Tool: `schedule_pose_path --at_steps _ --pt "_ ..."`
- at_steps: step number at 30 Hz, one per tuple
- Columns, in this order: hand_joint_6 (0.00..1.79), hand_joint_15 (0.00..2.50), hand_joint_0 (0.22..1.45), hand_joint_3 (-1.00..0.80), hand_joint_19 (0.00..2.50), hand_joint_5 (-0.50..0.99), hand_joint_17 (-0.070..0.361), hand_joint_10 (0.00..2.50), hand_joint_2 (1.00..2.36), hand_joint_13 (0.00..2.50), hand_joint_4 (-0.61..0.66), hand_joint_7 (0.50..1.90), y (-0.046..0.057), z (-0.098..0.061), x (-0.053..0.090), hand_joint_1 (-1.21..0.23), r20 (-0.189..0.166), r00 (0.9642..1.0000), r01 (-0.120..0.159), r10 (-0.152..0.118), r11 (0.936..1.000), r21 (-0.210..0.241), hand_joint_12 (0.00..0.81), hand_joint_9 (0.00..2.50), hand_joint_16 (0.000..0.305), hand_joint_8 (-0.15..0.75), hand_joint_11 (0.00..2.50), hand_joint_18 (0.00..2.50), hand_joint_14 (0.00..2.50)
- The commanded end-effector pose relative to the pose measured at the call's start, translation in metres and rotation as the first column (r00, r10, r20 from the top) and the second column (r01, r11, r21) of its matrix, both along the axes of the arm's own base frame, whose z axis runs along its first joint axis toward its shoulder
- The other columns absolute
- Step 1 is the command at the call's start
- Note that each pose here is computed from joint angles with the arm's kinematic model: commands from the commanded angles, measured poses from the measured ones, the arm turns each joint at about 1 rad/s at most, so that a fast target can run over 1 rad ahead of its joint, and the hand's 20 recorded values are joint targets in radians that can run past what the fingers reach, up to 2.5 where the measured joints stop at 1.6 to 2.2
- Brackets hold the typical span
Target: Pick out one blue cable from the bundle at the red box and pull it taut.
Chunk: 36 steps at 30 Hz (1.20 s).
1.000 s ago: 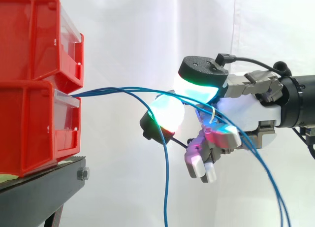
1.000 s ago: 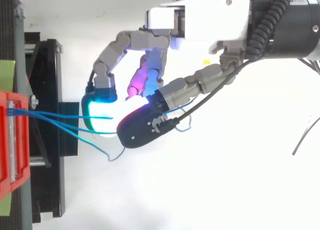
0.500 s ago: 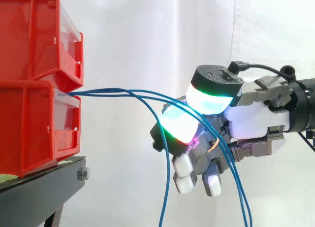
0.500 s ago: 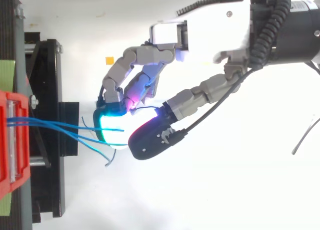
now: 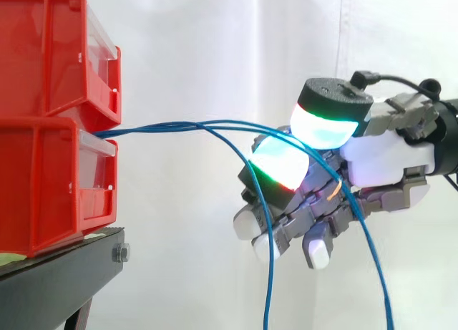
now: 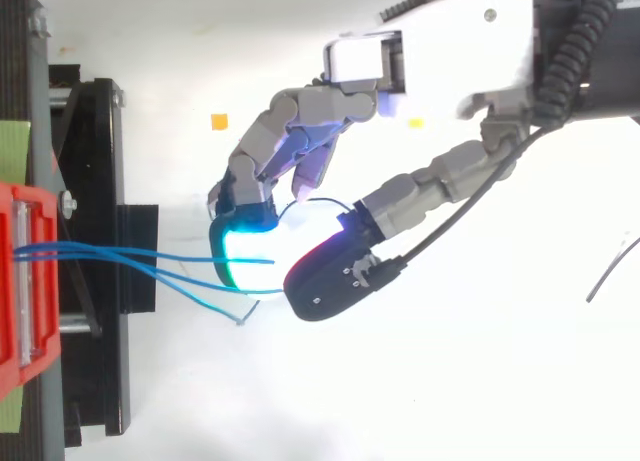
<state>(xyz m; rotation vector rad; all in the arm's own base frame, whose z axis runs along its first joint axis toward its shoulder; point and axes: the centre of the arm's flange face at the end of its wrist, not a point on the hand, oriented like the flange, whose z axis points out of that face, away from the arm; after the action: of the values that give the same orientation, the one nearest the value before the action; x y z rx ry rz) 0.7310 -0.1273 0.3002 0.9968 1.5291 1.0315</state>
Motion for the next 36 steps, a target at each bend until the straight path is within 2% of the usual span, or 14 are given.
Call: schedule_pose_path --at_steps 1,6,7,13,15,16,17,19,21,22,23,24,29,36 --pt "0.86 0.21 0.60 -0.18 0.52 -0.04 0.103 0.00 1.02 0.52 -0.14 0.84 -0.005 0.015 -0.008 -0.69 -0.013 0.9997 0.020 -0.020 0.9998 -0.003 0.316 0.66 0.046 0.253 0.06 0.67 0.01" --pt "0.86 0.24 0.60 -0.18 0.52 -0.04 0.106 0.01 1.02 0.56 -0.13 0.83 -0.009 0.016 -0.018 -0.69 -0.071 0.9963 0.047 -0.048 0.9989 -0.009 0.323 0.80 0.047 0.272 0.18 0.68 0.01" --pt "0.86 0.25 0.60 -0.18 0.52 -0.04 0.107 0.01 1.02 0.57 -0.13 0.83 -0.010 0.016 -0.021 -0.69 -0.093 0.9940 0.057 -0.058 0.9983 -0.012 0.321 0.83 0.048 0.273 0.21 0.69 0.01" --pt "0.86 0.29 0.60 -0.18 0.51 -0.04 0.108 0.01 1.02 0.66 -0.12 0.83 -0.013 0.017 -0.023 -0.68 -0.114 0.9855 0.123 -0.125 0.9920 -0.029 0.325 1.06 0.048 0.281 0.37 0.71 0.01" --pt "0.87 0.31 0.60 -0.19 0.52 -0.04 0.108 0.02 1.02 0.70 -0.12 0.83 -0.015 0.015 -0.025 -0.68 -0.128 0.9793 0.154 -0.157 0.9876 -0.028 0.329 1.12 0.048 0.283 0.42 0.72 0.01" --pt "0.87 0.32 0.60 -0.19 0.52 -0.04 0.107 0.02 1.02 0.72 -0.12 0.83 -0.015 0.015 -0.025 -0.68 -0.128 0.9793 0.154 -0.157 0.9876 -0.028 0.330 1.15 0.047 0.280 0.44 0.72 0.01" --pt "0.87 0.32 0.60 -0.18 0.52 -0.04 0.107 0.02 1.02 0.73 -0.12 0.83 -0.017 0.014 -0.025 -0.68 -0.130 0.9738 0.185 -0.187 0.9824 -0.025 0.330 1.16 0.048 0.278 0.46 0.72 0.01" --pt "0.87 0.32 0.60 -0.19 0.51 -0.04 0.106 0.02 1.02 0.74 -0.12 0.83 -0.018 0.013 -0.025 -0.68 -0.131 0.9702 0.203 -0.204 0.9790 -0.024 0.330 1.17 0.047 0.281 0.47 0.72 0.01" --pt "0.87 0.32 0.60 -0.19 0.52 -0.04 0.106 0.02 1.02 0.74 -0.12 0.83 -0.016 0.007 -0.026 -0.68 -0.138 0.9645 0.225 -0.225 0.9742 -0.018 0.330 1.18 0.047 0.284 0.46 0.73 0.01" --pt "0.87 0.32 0.60 -0.19 0.52 -0.04 0.106 0.02 1.02 0.74 -0.12 0.83 -0.016 -0.005 -0.029 -0.68 -0.144 0.9579 0.250 -0.248 0.9683 -0.009 0.330 1.18 0.047 0.284 0.47 0.72 0.01" --pt "0.86 0.32 0.60 -0.19 0.51 -0.04 0.106 0.02 1.02 0.74 -0.12 0.83 -0.015 -0.008 -0.029 -0.68 -0.143 0.9562 0.258 -0.255 0.9662 -0.002 0.331 1.18 0.047 0.282 0.46 0.73 0.01" --pt "0.87 0.33 0.60 -0.19 0.52 -0.04 0.106 0.02 1.02 0.74 -0.12 0.83 -0.012 -0.016 -0.029 -0.68 -0.129 0.9559 0.268 -0.264 0.9631 0.019 0.328 1.18 0.047 0.285 0.47 0.73 0.01" --pt "0.86 0.33 0.60 -0.18 0.54 -0.04 0.106 0.02 1.02 0.76 -0.12 0.83 -0.005 -0.022 -0.022 -0.68 -0.067 0.9635 0.263 -0.259 0.9631 0.058 0.331 1.18 0.047 0.286 0.45 0.74 0.01" --pt "0.86 0.34 0.59 -0.19 0.53 -0.04 0.110 0.02 1.02 0.78 -0.10 0.83 0.008 -0.021 -0.019 -0.66 -0.061 0.9736 0.224 -0.220 0.9717 0.074 0.339 1.19 0.049 0.287 0.46 0.76 0.01"
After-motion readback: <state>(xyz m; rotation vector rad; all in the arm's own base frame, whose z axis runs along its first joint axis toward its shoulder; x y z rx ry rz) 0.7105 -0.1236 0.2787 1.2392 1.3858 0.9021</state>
